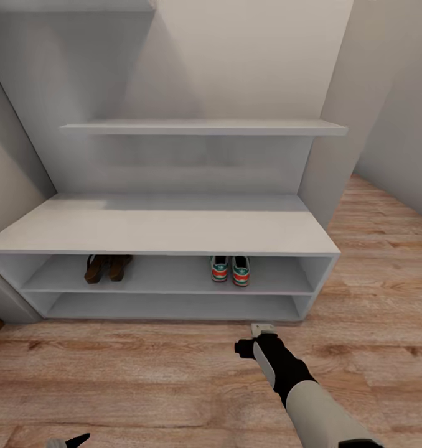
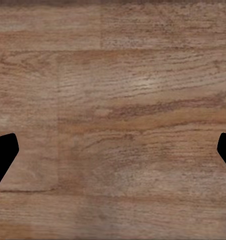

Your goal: Pick up the two gym shoes and the two sandals from the corridor floor and place them onto the hallstand (shoe rack) in the corridor, making sure they are on the rack and not on the floor. Arrange them so the two gym shoes are next to each other and the two sandals are next to each other.

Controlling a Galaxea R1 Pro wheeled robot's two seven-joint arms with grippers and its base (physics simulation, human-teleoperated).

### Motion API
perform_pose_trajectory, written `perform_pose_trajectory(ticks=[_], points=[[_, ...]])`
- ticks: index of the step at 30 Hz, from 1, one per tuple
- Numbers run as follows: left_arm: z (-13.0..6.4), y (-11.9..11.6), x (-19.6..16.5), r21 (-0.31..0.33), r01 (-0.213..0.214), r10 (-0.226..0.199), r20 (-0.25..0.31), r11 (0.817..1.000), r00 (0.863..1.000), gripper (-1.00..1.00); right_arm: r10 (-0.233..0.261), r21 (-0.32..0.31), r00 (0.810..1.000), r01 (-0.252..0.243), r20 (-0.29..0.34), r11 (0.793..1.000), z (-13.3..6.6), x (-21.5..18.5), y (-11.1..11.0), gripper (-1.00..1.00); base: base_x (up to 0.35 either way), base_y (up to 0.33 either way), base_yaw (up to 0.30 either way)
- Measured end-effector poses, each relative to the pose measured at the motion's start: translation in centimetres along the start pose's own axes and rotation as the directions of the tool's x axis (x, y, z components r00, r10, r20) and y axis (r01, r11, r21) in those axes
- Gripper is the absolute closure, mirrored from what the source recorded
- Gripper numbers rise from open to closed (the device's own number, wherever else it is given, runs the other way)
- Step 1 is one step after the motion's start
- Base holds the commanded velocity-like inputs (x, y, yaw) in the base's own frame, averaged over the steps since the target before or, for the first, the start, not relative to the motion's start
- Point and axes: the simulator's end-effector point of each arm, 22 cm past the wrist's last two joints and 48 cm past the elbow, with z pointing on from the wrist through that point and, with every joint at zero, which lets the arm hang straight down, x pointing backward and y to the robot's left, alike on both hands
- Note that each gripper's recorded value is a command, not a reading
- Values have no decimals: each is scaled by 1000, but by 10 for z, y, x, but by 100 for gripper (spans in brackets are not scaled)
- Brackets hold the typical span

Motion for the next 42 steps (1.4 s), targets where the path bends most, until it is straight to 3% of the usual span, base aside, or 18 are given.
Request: perform_pose_trajectory(ticks=[3,12,16,28,37,42], points=[[-3,0,-6,-10,4,-4,0,1000,1000,-100,-21,20,997,20,69,1000,16,26,-3,-100,0,0,0],[-12,-6,-23,-15,5,-5,-1,1000,1000,-100,-164,42,972,159,171,986,10,44,0,-100,0,0,0],[-16,-9,-30,-16,6,-6,-2,1000,1000,-100,-202,38,955,198,216,979,3,44,4,-100,0,0,0],[-27,-16,-50,-33,10,-10,-3,999,1000,-100,-211,23,918,216,335,976,-26,39,14,-100,0,0,0],[-36,-20,-65,-49,12,-12,-3,999,1000,-100,-212,12,920,221,330,975,-42,55,17,-100,0,0,0],[-41,-24,-74,-52,13,-13,-3,999,1000,-100,-225,36,927,225,300,974,-49,72,-7,-100,0,0,0]])
